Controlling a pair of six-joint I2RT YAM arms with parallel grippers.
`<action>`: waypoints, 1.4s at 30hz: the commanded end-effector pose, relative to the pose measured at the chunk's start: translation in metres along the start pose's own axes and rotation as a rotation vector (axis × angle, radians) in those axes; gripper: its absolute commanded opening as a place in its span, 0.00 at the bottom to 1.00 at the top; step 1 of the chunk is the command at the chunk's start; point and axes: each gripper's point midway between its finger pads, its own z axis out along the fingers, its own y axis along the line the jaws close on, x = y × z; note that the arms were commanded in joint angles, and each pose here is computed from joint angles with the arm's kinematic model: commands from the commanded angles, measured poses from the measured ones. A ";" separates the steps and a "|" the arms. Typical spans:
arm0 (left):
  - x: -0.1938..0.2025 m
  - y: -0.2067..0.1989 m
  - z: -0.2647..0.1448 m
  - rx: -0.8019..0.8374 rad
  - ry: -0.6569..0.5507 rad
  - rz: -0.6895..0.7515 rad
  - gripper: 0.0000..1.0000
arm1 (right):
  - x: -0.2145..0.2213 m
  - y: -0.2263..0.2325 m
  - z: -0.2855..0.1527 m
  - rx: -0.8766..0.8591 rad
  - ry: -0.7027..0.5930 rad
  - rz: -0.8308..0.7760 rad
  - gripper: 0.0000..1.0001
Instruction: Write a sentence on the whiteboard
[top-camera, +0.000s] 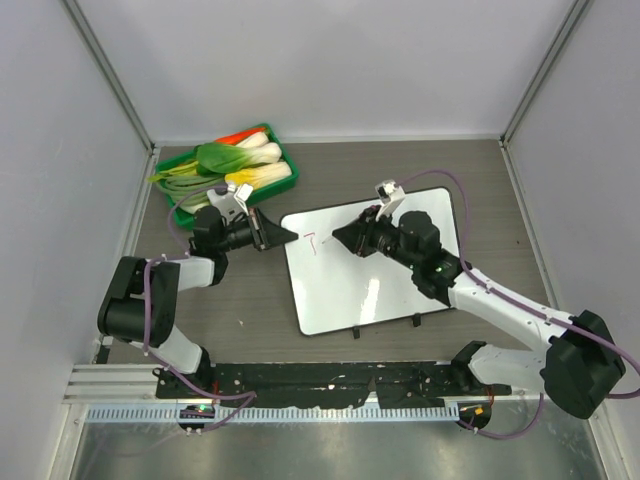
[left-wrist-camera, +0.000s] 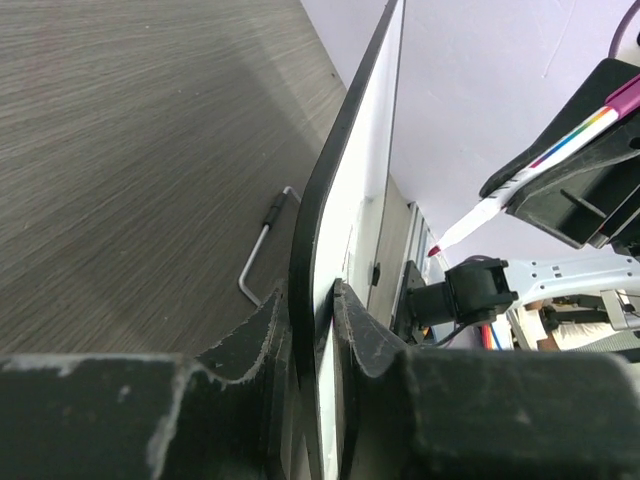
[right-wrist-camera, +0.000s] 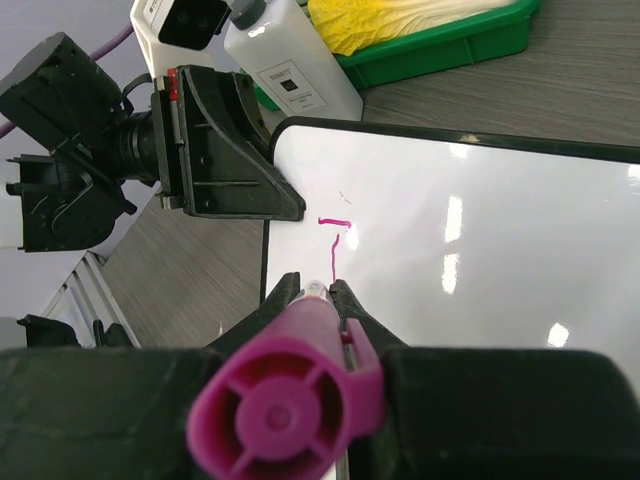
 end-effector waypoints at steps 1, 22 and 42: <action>0.002 -0.008 0.002 0.031 0.014 0.097 0.15 | -0.021 0.013 0.008 0.009 -0.077 -0.082 0.01; 0.009 -0.007 0.002 0.009 0.067 0.133 0.00 | -0.005 0.004 0.022 0.128 -0.105 -0.170 0.02; 0.010 -0.003 0.003 -0.028 0.090 0.162 0.00 | 0.028 -0.005 0.023 0.153 -0.016 -0.184 0.02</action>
